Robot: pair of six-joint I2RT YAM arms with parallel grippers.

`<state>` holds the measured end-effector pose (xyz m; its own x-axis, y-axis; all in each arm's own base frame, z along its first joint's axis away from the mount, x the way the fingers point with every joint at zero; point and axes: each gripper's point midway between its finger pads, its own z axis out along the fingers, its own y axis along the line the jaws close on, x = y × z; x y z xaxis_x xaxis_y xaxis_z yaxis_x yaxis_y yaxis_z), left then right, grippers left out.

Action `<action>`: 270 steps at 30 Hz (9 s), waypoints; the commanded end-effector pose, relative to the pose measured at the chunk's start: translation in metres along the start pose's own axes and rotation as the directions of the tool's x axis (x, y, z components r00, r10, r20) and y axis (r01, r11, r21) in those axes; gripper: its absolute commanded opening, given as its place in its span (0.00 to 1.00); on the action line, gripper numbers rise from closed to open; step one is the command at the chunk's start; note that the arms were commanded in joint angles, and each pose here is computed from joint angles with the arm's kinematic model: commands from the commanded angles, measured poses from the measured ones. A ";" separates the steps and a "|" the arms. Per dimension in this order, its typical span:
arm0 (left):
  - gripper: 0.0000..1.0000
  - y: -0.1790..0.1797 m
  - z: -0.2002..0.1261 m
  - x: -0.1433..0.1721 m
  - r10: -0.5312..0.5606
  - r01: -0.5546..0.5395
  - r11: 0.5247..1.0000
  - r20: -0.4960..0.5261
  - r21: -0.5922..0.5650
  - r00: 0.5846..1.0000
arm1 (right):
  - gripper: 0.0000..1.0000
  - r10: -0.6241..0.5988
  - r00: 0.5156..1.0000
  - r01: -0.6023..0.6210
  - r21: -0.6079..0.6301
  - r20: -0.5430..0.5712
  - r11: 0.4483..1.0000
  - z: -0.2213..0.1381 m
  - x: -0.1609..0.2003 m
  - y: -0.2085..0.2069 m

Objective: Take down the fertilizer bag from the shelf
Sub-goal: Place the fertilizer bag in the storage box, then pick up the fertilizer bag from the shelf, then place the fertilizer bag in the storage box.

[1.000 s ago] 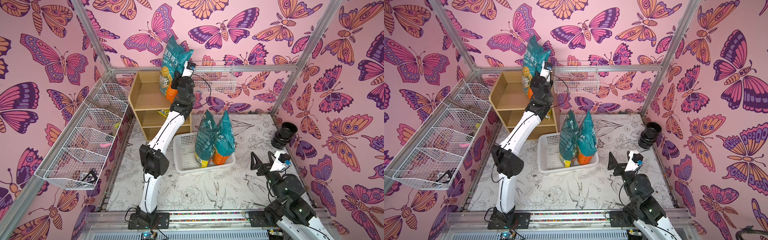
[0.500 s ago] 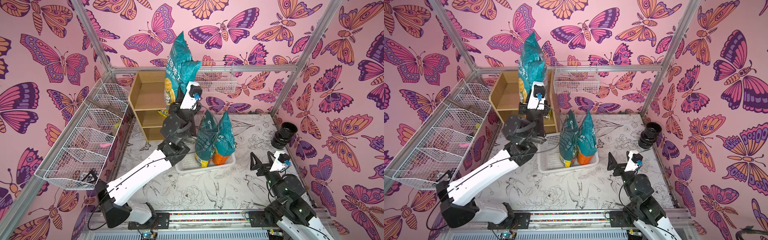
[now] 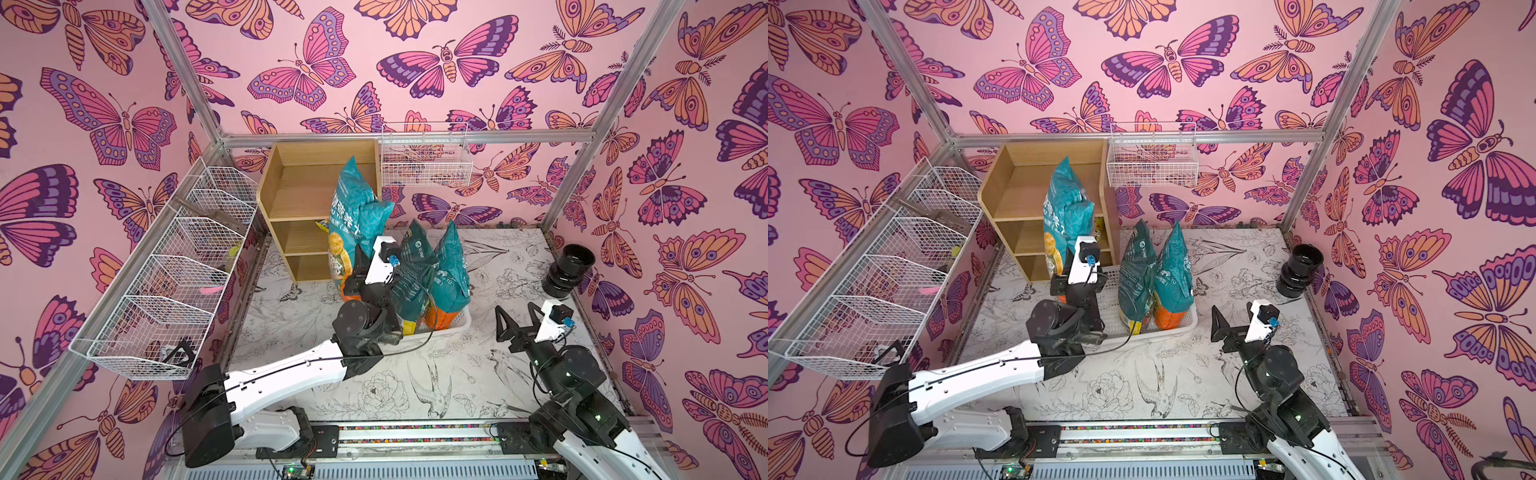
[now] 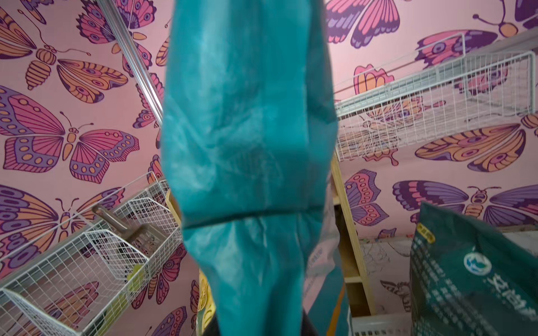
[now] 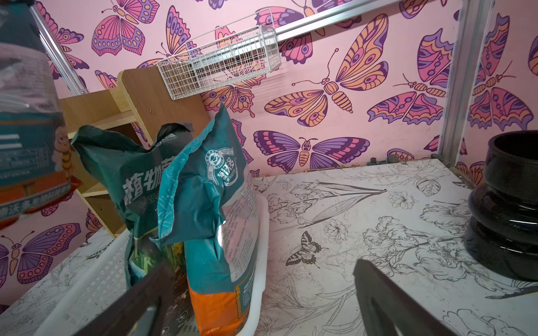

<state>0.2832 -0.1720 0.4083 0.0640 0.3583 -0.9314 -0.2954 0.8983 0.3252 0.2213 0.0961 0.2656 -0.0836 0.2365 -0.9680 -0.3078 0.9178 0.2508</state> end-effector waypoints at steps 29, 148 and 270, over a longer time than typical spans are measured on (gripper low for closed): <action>0.00 -0.102 0.003 0.130 -0.216 0.218 0.970 -0.022 0.112 0.976 | 0.99 -0.013 0.998 0.012 -0.015 -0.057 1.000 0.013 0.016 0.005; 0.69 -0.034 0.219 0.186 -0.817 0.979 -0.163 -0.573 0.120 -0.066 | 0.99 -0.060 0.990 0.065 0.036 -0.131 0.997 0.031 0.044 -0.003; 0.00 -0.076 -0.018 0.090 -0.360 0.925 0.084 -0.854 0.370 0.375 | 0.99 -0.067 0.986 0.067 -0.003 -0.150 0.998 0.036 0.045 0.005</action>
<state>0.3005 -0.2024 0.2733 -0.6858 -0.4760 -0.5505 0.2579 0.5484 -0.7954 0.2510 0.1231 0.2124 -0.2217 0.1111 -0.9688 -0.3082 0.9346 0.1777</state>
